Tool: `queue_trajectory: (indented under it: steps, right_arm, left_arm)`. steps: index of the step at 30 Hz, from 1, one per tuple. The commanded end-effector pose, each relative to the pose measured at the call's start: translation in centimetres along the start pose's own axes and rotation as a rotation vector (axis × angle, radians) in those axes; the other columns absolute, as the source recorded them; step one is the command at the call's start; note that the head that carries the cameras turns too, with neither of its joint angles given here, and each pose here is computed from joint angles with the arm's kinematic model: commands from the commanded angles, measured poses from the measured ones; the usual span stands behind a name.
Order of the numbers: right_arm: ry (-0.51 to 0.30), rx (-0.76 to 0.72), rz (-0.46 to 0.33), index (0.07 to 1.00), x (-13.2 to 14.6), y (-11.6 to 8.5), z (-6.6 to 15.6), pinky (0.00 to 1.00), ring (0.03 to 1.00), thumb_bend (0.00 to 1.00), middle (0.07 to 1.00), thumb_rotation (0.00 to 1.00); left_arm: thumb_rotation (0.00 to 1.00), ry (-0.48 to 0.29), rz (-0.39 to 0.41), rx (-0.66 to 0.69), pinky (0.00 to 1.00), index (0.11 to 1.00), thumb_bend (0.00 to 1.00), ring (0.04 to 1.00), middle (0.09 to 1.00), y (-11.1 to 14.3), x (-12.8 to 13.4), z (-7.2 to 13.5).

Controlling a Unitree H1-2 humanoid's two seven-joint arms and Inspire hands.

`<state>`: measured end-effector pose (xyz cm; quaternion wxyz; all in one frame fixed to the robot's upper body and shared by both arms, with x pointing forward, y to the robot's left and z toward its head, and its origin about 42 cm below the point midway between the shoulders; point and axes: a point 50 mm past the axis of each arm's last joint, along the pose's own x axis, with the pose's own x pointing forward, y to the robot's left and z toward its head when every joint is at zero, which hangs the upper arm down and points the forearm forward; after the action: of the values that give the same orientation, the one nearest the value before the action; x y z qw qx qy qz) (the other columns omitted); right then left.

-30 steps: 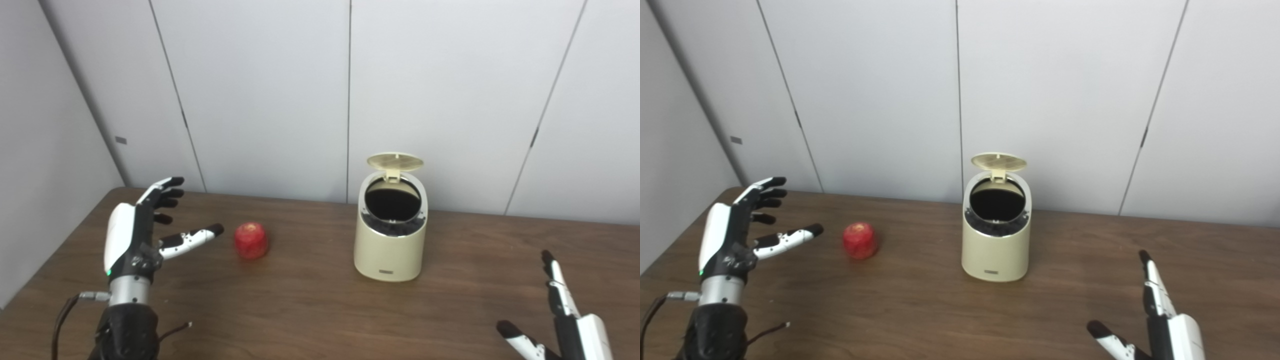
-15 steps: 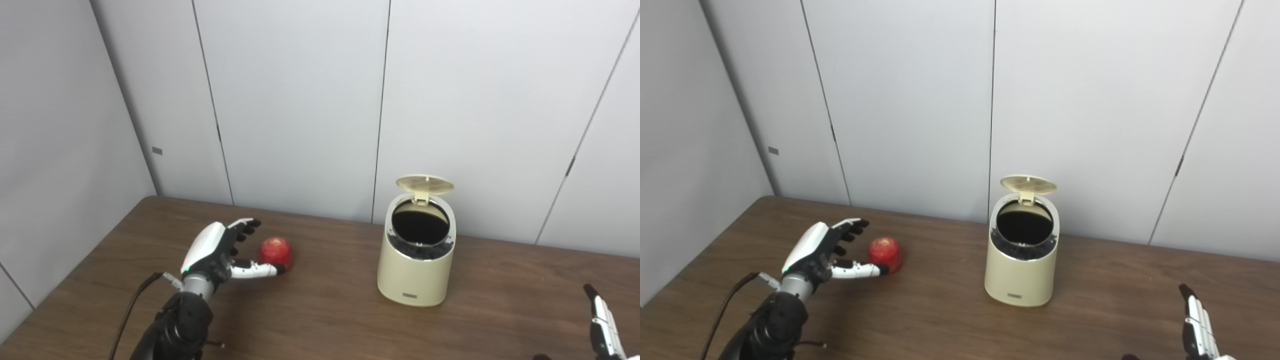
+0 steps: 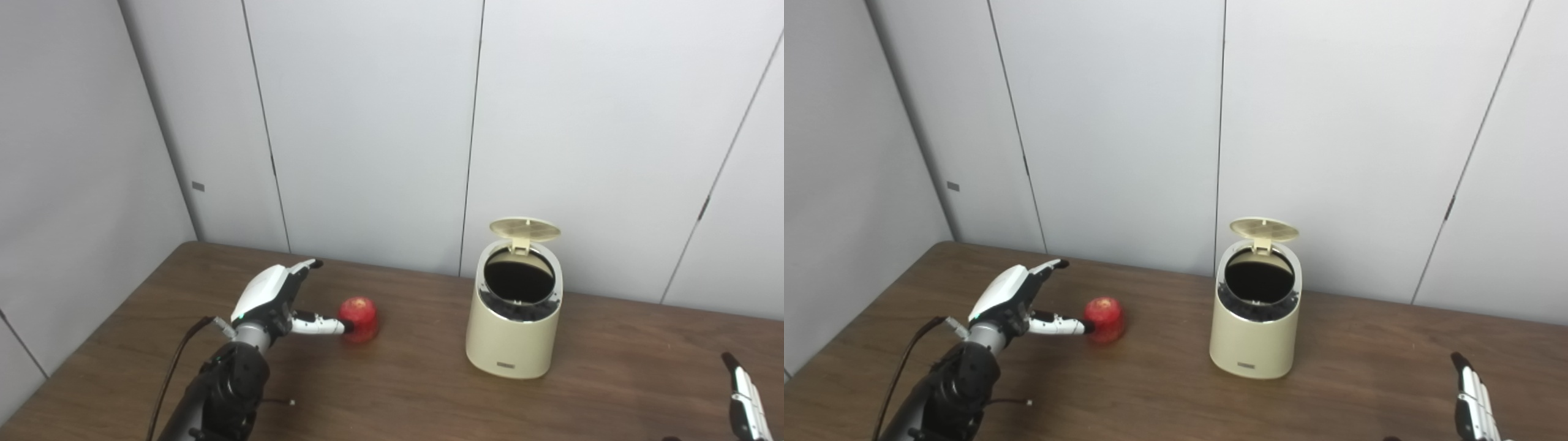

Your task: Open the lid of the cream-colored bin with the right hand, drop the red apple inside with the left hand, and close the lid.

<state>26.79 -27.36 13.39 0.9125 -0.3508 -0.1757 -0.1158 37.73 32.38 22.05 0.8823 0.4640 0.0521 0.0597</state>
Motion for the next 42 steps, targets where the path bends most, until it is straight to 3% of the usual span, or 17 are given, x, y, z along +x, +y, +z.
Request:
queue_trajectory:
  steps: [1,10,27,32,40,42]
  right_arm:
    - [0.036,-0.06,0.031,1.0,-1.0,-0.7,-2.1,0.96,1.0,0.82,1.0,0.98]
    - [0.048,-0.055,0.042,1.0,-1.3,-0.6,-2.3,0.97,1.0,0.83,1.0,0.97]
    - [0.068,-0.062,0.052,1.0,-1.3,-0.2,-2.4,0.98,1.0,0.85,1.0,0.97]
    - [0.05,-0.054,0.023,1.0,-1.0,-0.3,-2.7,0.93,0.991,0.84,1.0,0.95]
    - [0.066,-0.057,0.037,1.0,-1.1,-0.2,-2.9,0.94,0.998,0.86,1.0,0.97]
    - [0.071,-0.055,0.037,1.0,-1.2,-0.3,-3.0,0.94,1.0,0.85,1.0,0.96]
  left_arm:
    - [0.35,-0.014,0.1,0.015,1.0,0.954,1.0,0.992,0.968,2.6,0.9,0.7]
    - [0.31,-0.007,0.13,0.027,1.0,0.957,1.0,0.992,0.968,3.2,0.7,0.6]
    - [0.35,-0.049,-0.011,0.046,0.96,0.906,1.0,0.913,0.917,0.6,1.2,1.2]
    - [0.33,-0.05,-0.034,0.051,1.0,0.909,1.0,0.924,0.917,-0.1,1.4,1.0]
    - [0.3,-0.031,-0.051,-0.011,1.0,0.927,1.0,0.954,0.939,-0.2,1.7,1.2]
    - [0.3,-0.031,-0.053,-0.018,0.95,0.932,1.0,0.962,0.944,-0.2,1.8,1.3]
